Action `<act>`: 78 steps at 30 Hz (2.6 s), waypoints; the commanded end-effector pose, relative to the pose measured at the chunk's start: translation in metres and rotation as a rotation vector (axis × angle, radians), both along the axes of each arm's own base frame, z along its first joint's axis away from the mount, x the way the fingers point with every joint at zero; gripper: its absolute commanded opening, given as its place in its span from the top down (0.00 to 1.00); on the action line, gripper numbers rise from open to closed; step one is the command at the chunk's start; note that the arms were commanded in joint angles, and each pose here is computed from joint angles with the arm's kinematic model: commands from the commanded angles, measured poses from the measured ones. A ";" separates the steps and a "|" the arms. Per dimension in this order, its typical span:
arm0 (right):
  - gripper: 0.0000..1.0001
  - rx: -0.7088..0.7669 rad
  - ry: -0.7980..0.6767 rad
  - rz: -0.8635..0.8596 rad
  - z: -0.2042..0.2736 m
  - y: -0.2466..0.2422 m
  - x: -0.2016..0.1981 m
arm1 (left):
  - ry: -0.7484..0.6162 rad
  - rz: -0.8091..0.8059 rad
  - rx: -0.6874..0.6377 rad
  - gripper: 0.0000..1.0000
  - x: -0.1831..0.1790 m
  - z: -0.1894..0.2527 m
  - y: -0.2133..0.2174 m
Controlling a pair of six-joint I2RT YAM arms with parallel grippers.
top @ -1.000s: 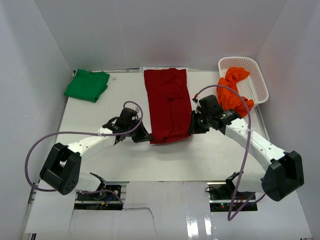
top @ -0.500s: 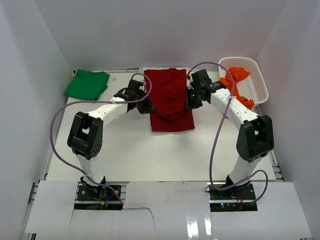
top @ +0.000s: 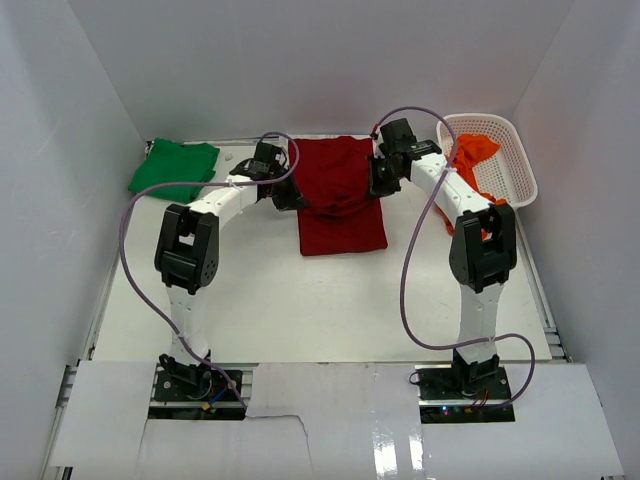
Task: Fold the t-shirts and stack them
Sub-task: Fold the folded rectangular tshirt in 1/3 of the way, then grab one side of the 2/3 rectangular tshirt with both arms
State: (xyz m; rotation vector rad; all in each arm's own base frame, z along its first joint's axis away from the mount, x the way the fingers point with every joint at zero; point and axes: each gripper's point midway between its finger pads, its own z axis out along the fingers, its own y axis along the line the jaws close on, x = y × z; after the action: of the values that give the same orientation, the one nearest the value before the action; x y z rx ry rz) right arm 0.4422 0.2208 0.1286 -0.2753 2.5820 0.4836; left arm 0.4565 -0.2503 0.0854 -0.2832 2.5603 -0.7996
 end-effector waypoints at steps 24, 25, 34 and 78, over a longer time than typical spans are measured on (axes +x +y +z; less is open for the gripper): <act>0.31 0.062 -0.014 -0.047 -0.017 -0.038 -0.011 | -0.108 0.019 0.046 0.02 -0.025 0.035 0.022; 0.32 0.054 0.022 -0.047 -0.028 -0.042 -0.027 | -0.073 0.011 0.053 0.02 -0.041 0.016 0.023; 0.39 0.101 0.124 -0.028 -0.067 -0.038 -0.058 | -0.009 -0.022 0.067 0.05 -0.086 -0.035 0.017; 0.60 0.074 0.225 -0.030 -0.125 -0.041 -0.072 | 0.091 -0.041 0.174 0.75 -0.104 -0.108 0.013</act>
State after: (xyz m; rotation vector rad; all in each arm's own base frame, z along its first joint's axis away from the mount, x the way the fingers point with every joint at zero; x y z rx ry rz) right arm 0.3785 0.1865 0.0256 -0.1555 2.7207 0.6775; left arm 0.3766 -0.2529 0.0224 -0.2090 2.5608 -0.7119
